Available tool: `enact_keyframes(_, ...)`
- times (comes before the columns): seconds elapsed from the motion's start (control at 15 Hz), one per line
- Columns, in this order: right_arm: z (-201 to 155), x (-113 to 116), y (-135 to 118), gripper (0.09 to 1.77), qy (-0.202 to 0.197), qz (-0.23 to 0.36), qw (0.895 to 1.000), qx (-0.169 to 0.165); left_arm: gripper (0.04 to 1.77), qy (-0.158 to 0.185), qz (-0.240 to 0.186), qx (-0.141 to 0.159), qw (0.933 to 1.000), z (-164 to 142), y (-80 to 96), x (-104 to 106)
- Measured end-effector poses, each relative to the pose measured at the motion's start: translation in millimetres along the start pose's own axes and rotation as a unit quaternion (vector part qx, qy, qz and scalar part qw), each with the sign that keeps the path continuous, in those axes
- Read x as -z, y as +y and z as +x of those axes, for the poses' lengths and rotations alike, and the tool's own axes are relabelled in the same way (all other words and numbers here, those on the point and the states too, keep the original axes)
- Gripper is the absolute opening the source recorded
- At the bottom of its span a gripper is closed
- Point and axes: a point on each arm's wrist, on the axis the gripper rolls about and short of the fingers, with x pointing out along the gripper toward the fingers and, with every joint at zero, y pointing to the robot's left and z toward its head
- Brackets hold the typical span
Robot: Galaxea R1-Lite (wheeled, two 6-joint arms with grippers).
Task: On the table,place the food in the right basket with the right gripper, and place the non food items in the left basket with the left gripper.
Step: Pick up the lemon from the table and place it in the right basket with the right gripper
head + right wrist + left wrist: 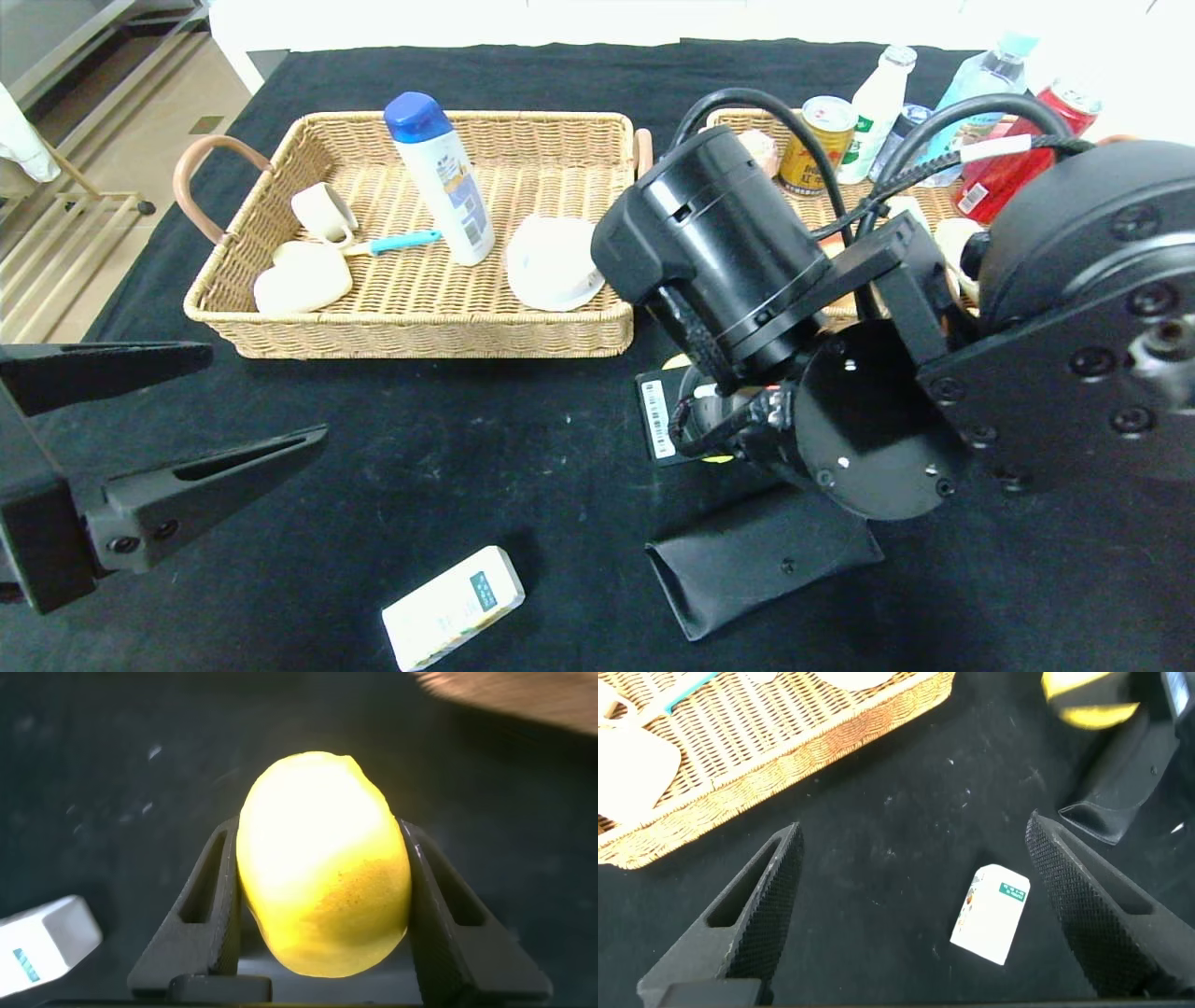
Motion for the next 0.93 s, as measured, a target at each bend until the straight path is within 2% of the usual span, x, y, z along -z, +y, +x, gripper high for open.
enact_keyframes(0.4,-1.8,-28.1,-50.2,1.04,-0.022,0.027,0.998,0.044,1.72,0.001,0.006,0.002,1.0000,0.3,-0.3,0.8)
enact_keyframes(0.8,3.6,-58.8,-82.4,1.04,-0.059,0.044,0.995,0.074,1.72,0.001,0.006,0.002,1.0000,0.3,-0.3,0.8)
enact_keyframes(0.93,11.8,-68.5,-89.5,1.04,-0.079,0.056,0.993,0.072,1.72,0.001,0.006,0.002,1.0000,0.3,-0.3,0.8)
